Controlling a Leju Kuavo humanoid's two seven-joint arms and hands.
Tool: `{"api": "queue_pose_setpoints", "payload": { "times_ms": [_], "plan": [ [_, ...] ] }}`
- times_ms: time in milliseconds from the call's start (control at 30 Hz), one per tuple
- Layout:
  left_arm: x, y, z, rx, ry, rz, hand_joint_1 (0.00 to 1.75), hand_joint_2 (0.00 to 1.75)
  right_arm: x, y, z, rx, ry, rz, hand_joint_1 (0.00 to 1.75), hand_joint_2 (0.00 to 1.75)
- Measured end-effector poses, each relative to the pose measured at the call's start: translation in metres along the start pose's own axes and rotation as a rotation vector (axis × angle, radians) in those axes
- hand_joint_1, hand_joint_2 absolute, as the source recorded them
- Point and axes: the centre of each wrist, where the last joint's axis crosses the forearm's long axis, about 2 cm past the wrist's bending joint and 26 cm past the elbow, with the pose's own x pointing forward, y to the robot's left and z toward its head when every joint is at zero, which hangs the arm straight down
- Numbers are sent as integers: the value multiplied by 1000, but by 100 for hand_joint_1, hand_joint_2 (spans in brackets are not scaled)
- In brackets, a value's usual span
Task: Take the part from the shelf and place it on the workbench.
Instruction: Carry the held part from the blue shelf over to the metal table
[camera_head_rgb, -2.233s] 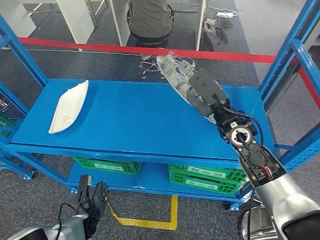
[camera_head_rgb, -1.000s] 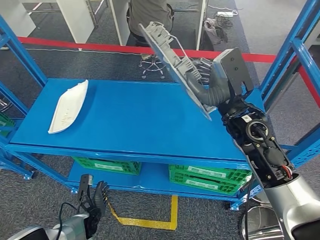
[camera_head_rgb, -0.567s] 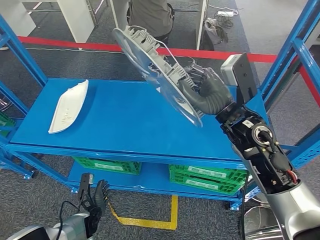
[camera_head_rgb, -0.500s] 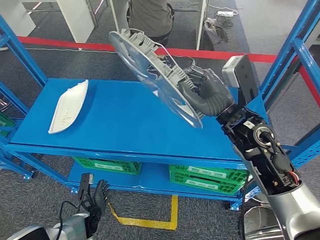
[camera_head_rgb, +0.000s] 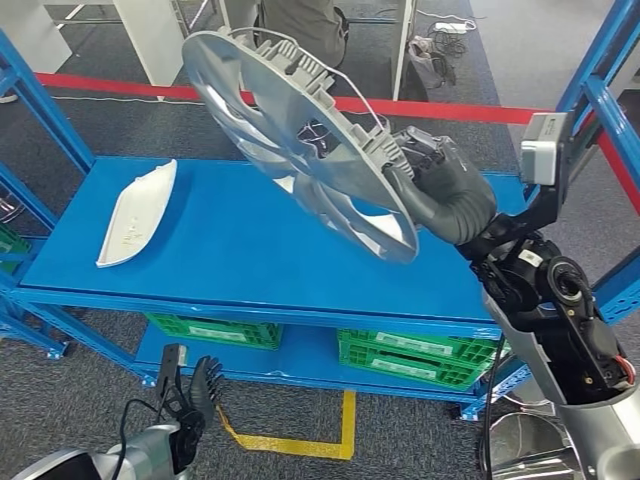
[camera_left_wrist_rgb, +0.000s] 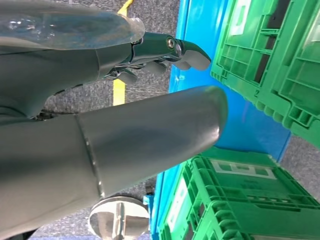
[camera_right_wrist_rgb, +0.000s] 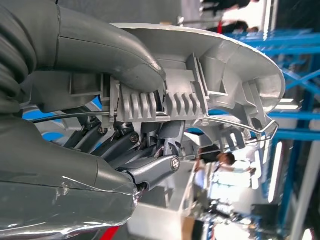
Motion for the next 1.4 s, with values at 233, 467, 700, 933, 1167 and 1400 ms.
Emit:
{"api": "queue_pose_setpoints", "payload": {
  "times_ms": [233,467,700,933,1167,1400],
  "plan": [
    [1,-1,-1,-6,-15,-17,0,0,4,1,10,11,-53,-24,175,175],
    [3,-1,-2,20,-26,-24,0,0,9,4,16,17,-115,-72,175,175],
    [3,-1,-2,33,-26,-26,0,0,8,5,18,22,-126,-86,175,175],
    [3,-1,-2,36,-28,-20,0,0,7,5,18,14,-124,-77,175,175],
    [1,1,-1,46,-31,-17,0,0,4,2,20,-116,-77,47,175,175],
    [0,2,0,51,-28,-23,0,0,-1,0,23,-145,-51,112,175,175]
  ]
}}
